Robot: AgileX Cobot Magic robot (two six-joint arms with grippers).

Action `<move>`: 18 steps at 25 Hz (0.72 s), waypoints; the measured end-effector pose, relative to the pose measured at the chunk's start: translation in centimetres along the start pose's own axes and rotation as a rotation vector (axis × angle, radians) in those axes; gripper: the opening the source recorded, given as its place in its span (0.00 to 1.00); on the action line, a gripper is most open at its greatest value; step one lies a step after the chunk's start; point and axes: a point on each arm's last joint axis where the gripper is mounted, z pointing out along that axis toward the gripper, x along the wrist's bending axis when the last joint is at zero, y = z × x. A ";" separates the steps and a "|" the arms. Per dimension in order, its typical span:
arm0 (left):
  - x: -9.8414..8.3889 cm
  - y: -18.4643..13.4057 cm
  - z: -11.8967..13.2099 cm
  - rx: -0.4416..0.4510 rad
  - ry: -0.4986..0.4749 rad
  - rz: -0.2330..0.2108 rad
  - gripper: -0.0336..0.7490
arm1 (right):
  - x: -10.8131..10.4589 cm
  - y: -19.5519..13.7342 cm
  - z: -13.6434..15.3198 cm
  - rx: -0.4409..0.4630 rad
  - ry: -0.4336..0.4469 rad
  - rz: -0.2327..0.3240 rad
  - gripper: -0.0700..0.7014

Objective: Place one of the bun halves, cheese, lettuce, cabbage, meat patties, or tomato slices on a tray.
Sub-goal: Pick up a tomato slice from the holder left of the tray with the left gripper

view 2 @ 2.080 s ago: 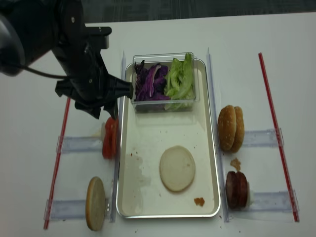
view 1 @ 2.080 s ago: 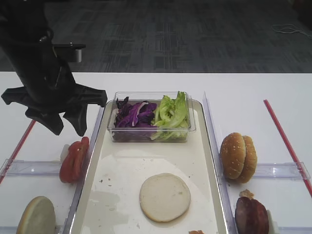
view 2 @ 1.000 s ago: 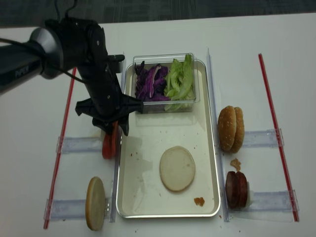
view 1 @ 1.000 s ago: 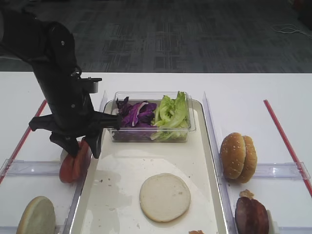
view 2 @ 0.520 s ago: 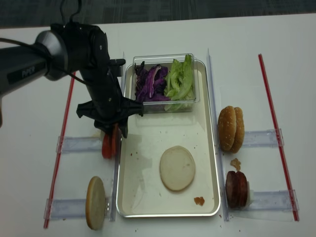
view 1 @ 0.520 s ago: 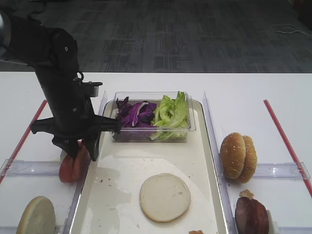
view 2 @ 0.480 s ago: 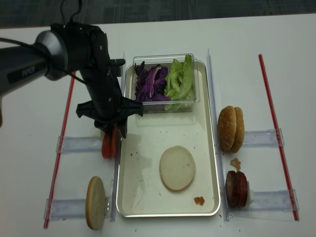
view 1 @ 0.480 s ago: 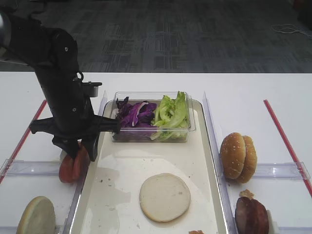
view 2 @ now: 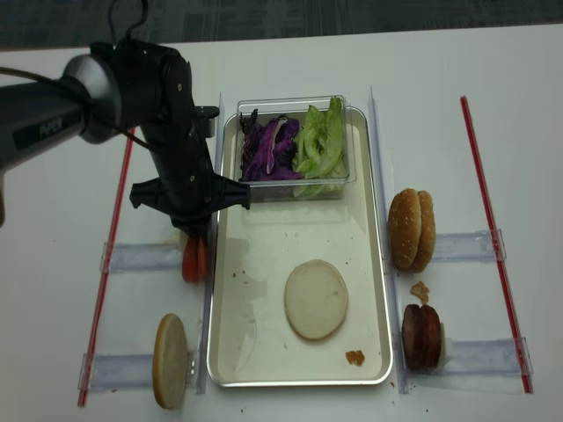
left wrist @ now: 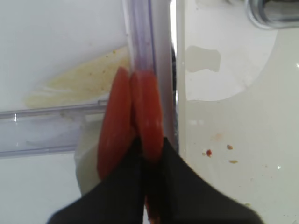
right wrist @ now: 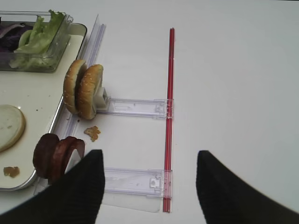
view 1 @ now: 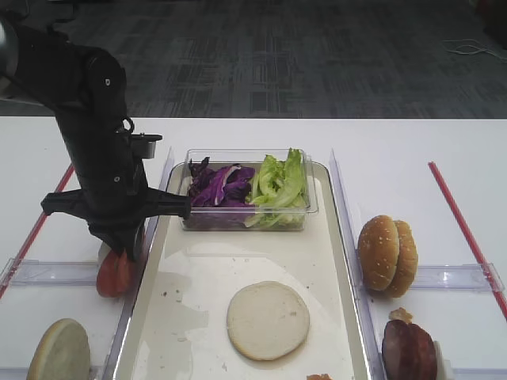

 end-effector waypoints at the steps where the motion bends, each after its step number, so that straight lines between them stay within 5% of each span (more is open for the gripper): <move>1: 0.0 0.0 0.1 0.001 0.000 0.000 0.06 | 0.0 0.0 0.0 0.000 0.000 0.005 0.67; 18: 0.0 0.2 -1.6 0.055 0.037 0.014 0.06 | 0.0 0.0 0.0 0.000 0.000 0.015 0.67</move>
